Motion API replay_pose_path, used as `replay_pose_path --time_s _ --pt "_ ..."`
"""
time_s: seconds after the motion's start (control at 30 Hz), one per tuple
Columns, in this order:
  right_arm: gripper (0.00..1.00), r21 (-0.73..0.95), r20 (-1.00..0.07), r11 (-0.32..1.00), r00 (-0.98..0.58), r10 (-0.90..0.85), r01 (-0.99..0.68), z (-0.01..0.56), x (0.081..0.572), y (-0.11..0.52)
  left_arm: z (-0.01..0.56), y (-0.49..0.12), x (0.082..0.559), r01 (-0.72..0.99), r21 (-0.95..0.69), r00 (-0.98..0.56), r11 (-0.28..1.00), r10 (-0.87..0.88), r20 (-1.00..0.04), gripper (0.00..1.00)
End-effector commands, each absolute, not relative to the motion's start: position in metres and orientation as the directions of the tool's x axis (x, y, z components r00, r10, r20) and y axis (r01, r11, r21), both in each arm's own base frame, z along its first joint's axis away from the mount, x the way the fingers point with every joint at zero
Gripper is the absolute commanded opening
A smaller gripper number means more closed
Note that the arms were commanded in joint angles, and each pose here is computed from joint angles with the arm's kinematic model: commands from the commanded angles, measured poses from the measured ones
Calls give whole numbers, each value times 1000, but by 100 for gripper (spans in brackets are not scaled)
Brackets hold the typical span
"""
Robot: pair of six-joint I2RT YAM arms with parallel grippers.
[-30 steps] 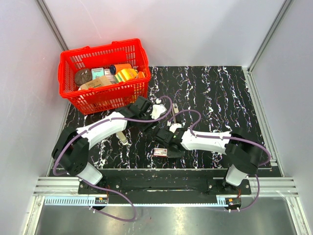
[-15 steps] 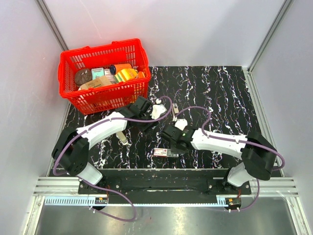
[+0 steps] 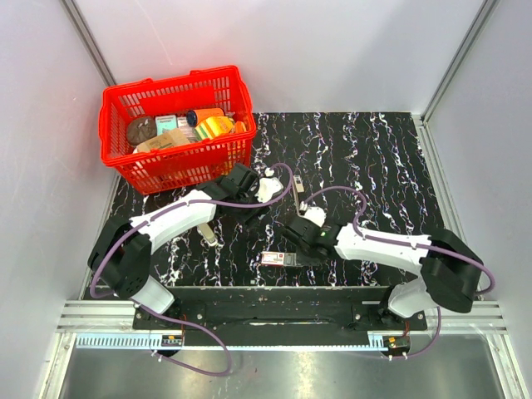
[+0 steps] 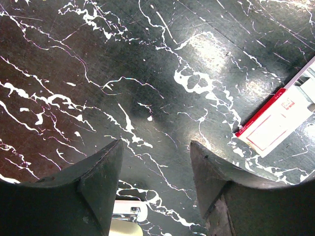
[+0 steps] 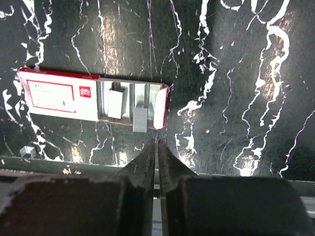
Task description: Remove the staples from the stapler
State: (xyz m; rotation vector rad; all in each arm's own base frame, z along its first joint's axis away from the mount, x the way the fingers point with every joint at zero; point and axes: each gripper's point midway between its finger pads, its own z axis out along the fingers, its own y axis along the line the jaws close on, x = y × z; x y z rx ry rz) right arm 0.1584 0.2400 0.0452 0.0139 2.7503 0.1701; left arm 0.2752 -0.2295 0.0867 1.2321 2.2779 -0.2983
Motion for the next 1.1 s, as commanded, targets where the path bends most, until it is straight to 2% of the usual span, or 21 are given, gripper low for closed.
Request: replay_pose_path --time_s 0.0,0.37,1.07 --pt "9 234 -389 971 -920 50 -46 60 157 253 104 -237 282 828 57 -420 558 684 -596 61" --pt "7 208 -318 973 -948 -25 -95 40 150 265 104 -237 282 827 58 -421 560 684 -596 61" --pt "7 126 -363 983 -928 -78 -132 38 167 265 100 -236 280 827 56 -424 559 686 -592 61"
